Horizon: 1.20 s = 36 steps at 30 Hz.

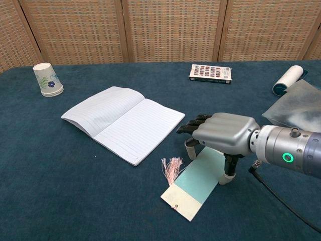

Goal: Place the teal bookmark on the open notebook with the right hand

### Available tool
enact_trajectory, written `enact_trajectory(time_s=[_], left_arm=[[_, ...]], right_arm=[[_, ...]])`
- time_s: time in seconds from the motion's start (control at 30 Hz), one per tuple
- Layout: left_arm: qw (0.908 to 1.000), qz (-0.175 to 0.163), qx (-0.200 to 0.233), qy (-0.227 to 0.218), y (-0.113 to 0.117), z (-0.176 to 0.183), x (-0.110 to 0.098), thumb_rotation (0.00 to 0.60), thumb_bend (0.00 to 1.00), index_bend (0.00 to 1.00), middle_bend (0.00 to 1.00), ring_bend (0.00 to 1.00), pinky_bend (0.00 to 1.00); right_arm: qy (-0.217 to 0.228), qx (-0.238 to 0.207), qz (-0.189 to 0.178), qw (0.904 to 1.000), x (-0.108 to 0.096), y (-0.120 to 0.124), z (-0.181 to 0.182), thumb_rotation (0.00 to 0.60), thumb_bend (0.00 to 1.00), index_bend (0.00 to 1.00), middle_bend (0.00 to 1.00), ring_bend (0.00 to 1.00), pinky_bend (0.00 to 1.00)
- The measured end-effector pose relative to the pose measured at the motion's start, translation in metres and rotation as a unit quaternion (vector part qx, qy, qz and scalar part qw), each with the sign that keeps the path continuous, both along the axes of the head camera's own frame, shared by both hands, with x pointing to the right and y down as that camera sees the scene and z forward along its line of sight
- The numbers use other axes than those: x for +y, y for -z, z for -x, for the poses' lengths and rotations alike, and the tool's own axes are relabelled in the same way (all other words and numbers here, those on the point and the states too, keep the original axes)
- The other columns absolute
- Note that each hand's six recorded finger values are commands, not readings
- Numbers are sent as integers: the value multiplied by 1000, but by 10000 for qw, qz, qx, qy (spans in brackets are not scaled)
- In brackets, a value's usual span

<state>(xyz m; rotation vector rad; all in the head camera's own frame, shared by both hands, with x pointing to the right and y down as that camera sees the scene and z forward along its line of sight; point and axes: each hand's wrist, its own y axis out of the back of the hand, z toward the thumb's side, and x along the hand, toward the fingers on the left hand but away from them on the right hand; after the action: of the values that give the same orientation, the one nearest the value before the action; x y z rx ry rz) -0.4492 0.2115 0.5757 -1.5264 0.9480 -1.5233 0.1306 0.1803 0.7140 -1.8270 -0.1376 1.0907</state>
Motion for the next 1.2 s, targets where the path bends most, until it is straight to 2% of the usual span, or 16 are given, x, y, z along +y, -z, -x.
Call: enact_trajectory(time_s=[0.7, 1.0, 1.2], left_arm=[[10000, 42, 36, 18, -2, 0, -1, 600, 0, 0, 0, 0, 0], [10000, 16, -39, 83, -4, 5, -4, 600, 0, 0, 0, 0, 0], [9999, 115, -43, 113, -10, 7, -5, 600, 0, 0, 0, 0, 0]], right_arm=[[-65, -50, -295, 9995, -31, 21, 13, 600, 184, 579, 105, 0, 3], [-152, 16, -262, 9995, -52, 14, 27, 600, 184, 578, 102, 0, 3], [-181, 78, -252, 9995, -64, 7, 39, 600, 184, 578, 100, 0, 3]])
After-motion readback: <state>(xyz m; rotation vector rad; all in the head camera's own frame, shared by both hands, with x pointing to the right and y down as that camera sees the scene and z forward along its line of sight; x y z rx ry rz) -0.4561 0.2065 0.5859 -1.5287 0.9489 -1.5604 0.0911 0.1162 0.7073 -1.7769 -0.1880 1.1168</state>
